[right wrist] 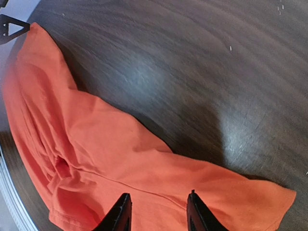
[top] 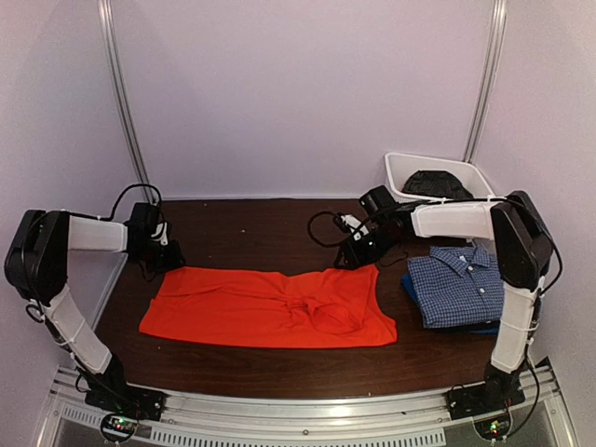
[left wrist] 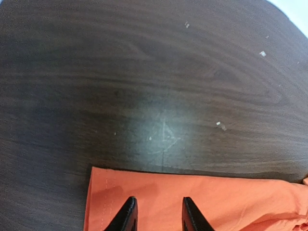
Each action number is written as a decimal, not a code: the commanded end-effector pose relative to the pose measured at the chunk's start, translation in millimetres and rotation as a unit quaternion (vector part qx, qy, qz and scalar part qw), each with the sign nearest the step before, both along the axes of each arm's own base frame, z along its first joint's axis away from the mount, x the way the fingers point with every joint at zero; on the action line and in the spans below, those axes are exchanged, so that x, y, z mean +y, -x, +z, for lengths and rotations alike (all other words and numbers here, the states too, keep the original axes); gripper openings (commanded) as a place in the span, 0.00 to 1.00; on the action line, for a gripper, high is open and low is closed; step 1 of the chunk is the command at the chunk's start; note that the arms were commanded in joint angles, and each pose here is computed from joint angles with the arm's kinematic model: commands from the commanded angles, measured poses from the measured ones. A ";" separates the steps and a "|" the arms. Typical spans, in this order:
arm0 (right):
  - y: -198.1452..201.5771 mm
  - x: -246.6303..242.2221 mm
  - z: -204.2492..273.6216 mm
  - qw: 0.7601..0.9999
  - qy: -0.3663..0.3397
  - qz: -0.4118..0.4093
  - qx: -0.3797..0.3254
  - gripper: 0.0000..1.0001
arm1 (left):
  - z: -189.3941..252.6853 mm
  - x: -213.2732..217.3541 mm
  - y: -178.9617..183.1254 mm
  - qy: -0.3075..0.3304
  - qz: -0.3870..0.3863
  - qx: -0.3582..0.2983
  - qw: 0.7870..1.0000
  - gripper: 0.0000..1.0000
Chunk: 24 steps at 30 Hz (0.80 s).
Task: Fold and stack the mixed laundry pile
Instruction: Adjust the rectangle-folded T-shirt at the center of the board.
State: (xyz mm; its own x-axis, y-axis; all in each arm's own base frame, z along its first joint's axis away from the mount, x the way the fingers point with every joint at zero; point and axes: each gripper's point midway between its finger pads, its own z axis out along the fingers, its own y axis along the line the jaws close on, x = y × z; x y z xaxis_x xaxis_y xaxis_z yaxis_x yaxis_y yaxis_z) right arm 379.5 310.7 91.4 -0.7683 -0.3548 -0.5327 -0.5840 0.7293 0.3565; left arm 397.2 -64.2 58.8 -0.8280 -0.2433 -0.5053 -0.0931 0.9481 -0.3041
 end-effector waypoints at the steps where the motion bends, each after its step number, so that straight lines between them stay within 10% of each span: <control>1: 13.3 -27.7 -52.9 0.996 0.068 -0.033 0.044 0.39 | -32.3 2.0 9.2 -0.001 0.017 0.036 0.999 0.30; 13: -50.7 -47.3 -86.8 0.991 0.090 -0.093 0.044 0.36 | -48.0 76.0 31.8 -0.024 0.178 0.059 0.982 0.22; 24: -4.3 -31.5 24.2 0.997 -0.052 -0.056 0.015 0.42 | 86.0 -101.5 -14.4 -0.010 -0.164 -0.162 0.973 0.43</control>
